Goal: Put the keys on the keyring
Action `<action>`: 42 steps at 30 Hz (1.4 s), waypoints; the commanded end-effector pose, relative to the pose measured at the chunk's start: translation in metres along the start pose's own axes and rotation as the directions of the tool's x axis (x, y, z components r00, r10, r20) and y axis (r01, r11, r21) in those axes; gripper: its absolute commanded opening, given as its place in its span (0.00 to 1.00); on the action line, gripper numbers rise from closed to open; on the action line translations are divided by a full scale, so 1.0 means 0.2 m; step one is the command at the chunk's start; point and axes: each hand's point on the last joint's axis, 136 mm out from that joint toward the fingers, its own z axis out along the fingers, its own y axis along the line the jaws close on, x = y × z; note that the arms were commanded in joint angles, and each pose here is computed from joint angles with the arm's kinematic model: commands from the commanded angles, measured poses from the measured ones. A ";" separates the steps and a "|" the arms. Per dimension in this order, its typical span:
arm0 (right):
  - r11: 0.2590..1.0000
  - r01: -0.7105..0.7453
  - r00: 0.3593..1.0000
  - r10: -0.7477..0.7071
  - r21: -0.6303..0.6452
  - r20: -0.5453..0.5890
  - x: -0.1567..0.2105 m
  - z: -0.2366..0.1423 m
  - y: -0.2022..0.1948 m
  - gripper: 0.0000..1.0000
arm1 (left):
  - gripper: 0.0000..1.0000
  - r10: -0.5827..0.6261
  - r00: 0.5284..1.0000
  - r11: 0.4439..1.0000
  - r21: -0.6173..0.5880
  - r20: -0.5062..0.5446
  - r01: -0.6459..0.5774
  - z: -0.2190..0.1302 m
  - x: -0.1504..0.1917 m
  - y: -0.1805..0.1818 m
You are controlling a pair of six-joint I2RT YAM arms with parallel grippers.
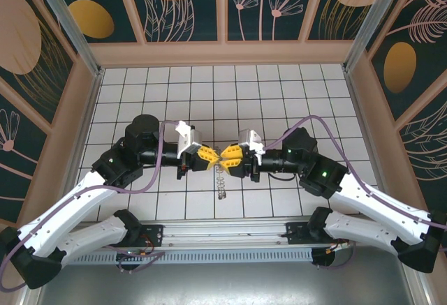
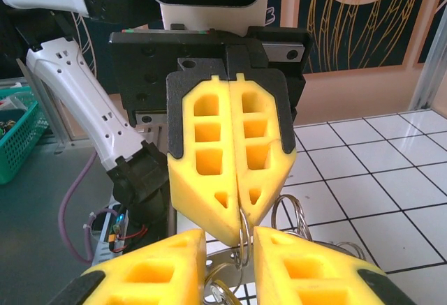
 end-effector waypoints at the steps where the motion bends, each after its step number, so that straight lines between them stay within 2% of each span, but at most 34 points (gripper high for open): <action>1: 1.000 -0.008 1.000 0.007 0.014 0.014 0.00 -0.02 0.00 0.26 | 0.00 0.060 0.996 0.998 0.017 0.060 -0.061 -0.03 -0.12 -0.04; 12: 0.998 -0.006 0.999 0.002 0.068 0.054 -0.04 -0.06 -0.02 0.29 | 0.00 0.059 0.996 0.998 0.020 0.061 -0.060 -0.03 -0.12 -0.04; 21: 0.997 -0.023 1.000 0.022 0.077 0.016 0.01 -0.02 -0.06 0.21 | 0.00 0.058 0.996 0.998 0.019 0.064 -0.059 -0.03 -0.13 -0.04; 42: 0.999 -0.025 1.000 0.025 0.029 -0.017 0.07 0.05 -0.07 0.12 | 0.00 0.058 0.996 0.998 0.031 0.072 -0.060 -0.03 -0.14 -0.05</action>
